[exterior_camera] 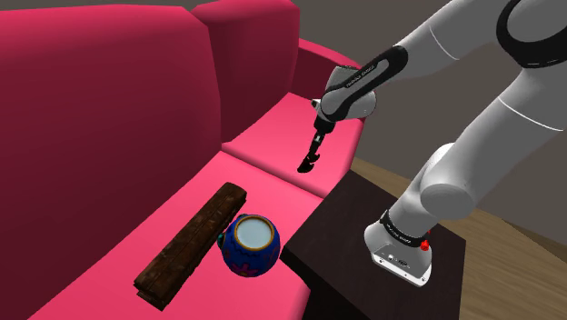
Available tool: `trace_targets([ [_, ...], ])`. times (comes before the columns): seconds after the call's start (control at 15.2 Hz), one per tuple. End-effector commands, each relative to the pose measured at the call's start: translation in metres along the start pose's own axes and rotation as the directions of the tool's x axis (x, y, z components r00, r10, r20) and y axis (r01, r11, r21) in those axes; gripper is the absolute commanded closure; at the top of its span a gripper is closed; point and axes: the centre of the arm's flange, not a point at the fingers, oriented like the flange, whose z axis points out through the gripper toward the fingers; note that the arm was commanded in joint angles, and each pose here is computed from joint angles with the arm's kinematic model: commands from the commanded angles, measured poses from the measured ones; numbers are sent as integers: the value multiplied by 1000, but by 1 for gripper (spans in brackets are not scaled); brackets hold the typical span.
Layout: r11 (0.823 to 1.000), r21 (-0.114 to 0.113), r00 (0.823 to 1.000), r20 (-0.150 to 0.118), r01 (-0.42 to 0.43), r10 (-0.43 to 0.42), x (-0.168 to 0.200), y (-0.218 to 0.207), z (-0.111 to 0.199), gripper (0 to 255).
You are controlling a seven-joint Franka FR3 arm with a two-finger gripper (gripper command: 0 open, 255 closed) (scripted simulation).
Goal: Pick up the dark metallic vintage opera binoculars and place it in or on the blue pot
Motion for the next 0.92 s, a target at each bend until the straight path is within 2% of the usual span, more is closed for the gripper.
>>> trace_targets([
  [0.0, 1000, 0, 1000, 0, 0, 0, 0, -1, -11, 255],
  [0.86, 1000, 0, 1000, 0, 0, 0, 2, -6, -80, 255],
])
